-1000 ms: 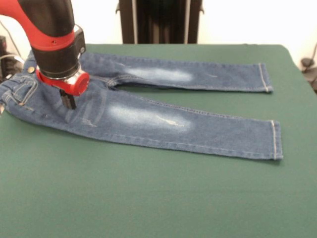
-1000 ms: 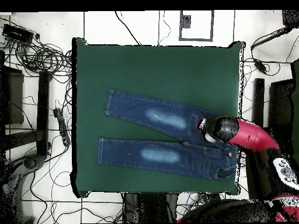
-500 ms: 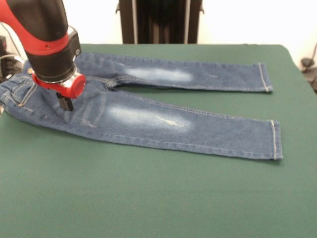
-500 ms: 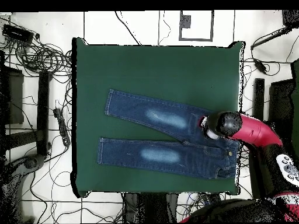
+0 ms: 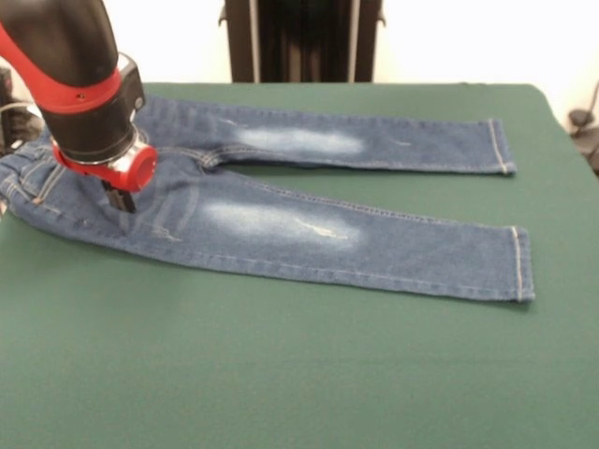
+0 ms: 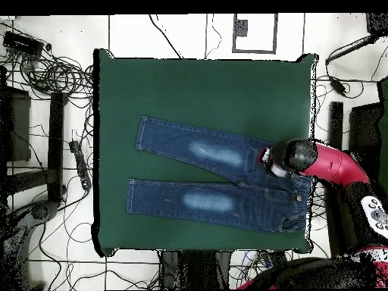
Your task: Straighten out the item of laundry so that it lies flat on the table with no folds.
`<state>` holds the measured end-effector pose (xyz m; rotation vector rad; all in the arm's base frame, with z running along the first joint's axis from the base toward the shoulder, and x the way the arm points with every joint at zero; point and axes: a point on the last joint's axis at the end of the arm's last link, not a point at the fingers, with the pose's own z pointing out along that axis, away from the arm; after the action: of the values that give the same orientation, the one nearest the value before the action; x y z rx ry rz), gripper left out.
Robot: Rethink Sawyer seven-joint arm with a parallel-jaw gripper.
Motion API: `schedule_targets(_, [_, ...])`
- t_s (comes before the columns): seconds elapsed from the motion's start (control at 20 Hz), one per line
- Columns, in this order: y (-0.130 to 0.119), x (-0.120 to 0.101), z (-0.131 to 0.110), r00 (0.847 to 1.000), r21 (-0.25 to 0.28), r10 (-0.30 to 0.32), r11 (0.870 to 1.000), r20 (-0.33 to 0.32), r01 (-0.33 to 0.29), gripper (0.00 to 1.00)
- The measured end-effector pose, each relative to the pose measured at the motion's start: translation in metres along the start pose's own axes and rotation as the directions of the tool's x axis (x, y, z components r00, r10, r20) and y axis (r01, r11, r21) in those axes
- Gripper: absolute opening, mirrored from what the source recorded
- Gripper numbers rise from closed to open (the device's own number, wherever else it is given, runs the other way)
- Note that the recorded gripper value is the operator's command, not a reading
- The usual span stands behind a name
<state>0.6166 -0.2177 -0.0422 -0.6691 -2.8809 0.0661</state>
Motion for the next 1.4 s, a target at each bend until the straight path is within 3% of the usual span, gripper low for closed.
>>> schedule_targets(0.45, [0.0017, -0.0034, -0.0004, 1.000, 0.004, -0.025, 1.000, 0.003, 0.025, 0.00])
schedule_targets(1.4, [-0.0008, -0.0067, -0.0012, 1.000, -0.017, -0.018, 1.000, 0.004, 0.018, 0.00])
